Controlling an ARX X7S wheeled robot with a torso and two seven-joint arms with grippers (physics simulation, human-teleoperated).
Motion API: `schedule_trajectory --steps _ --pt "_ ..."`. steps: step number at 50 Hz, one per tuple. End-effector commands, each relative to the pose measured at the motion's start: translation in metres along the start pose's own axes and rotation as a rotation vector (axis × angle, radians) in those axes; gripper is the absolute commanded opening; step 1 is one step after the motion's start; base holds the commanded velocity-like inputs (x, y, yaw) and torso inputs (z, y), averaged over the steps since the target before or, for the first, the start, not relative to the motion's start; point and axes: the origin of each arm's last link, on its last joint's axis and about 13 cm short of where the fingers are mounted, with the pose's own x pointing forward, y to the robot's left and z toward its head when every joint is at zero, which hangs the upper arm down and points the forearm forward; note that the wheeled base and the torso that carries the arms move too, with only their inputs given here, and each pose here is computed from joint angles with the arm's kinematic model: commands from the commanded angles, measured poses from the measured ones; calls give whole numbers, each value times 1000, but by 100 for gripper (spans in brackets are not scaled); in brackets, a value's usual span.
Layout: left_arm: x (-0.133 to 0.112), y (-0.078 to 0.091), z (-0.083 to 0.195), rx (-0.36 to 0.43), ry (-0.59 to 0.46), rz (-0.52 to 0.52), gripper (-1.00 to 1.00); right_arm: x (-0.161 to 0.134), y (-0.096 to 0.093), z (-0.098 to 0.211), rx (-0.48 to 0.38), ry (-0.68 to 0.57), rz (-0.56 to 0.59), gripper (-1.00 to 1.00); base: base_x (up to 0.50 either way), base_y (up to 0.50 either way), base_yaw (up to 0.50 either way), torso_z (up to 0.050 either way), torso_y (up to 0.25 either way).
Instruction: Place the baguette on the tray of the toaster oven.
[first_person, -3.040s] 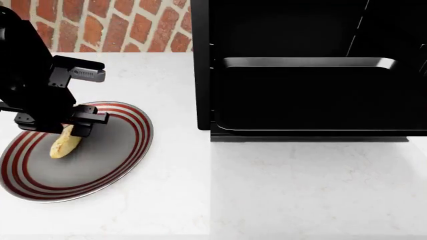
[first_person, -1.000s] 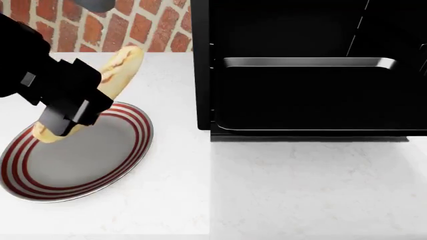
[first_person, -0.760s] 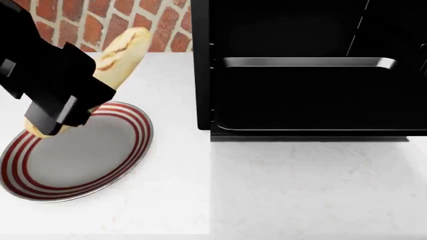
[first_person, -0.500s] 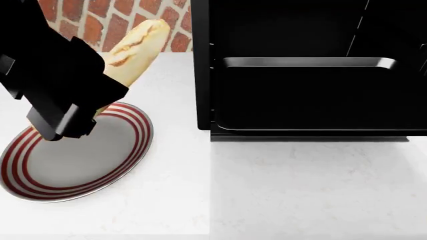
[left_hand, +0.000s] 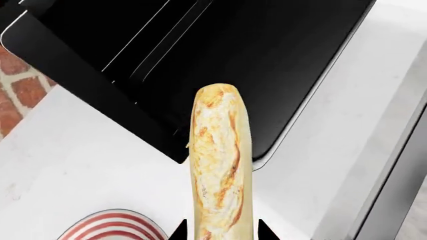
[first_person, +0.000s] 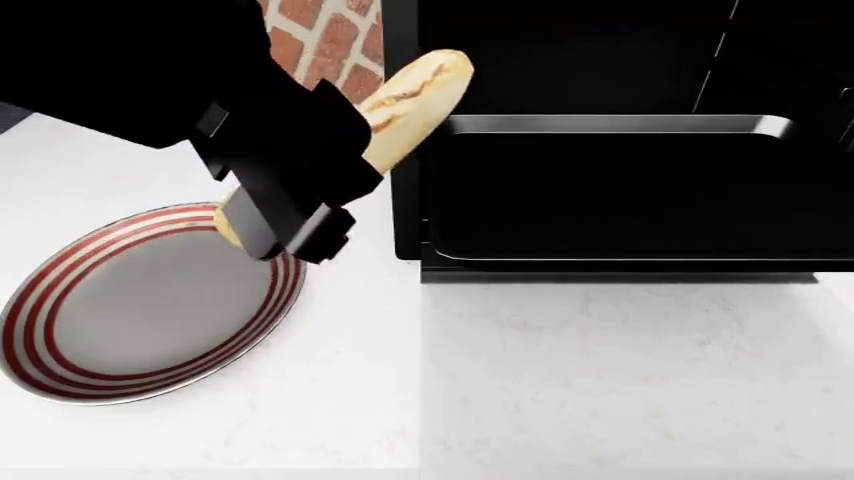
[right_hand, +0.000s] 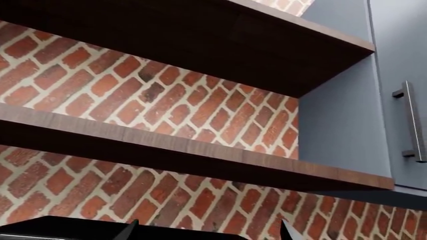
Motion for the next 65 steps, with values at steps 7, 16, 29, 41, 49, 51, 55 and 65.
schedule_trajectory --steps 7,16,29,41,49,51,55,65 --pt "19 12 22 63 5 -85 -100 -2 -3 -1 -10 5 -12 100 0 0 0 0 1" --pt "25 13 36 97 -5 -136 -100 -2 -3 -2 -19 6 -8 100 0 0 0 0 0" --pt "28 9 54 144 -38 -194 -100 -2 -2 -4 -22 13 -13 100 0 0 0 0 0" --pt "57 11 77 116 -96 -204 -100 -3 -4 -6 -24 18 -20 100 0 0 0 0 1" --pt "76 10 80 109 -49 -164 -100 -4 -4 -7 -24 22 -21 100 0 0 0 0 0" --pt "78 10 82 104 -51 -166 -100 -5 -4 -7 -26 22 -23 100 0 0 0 0 0" --pt "83 13 87 56 -66 -182 -100 -5 -5 -8 -29 25 -25 100 0 0 0 0 0" --pt "83 11 90 28 -58 -222 -100 -6 -5 -10 -34 29 -27 100 0 0 0 0 1"
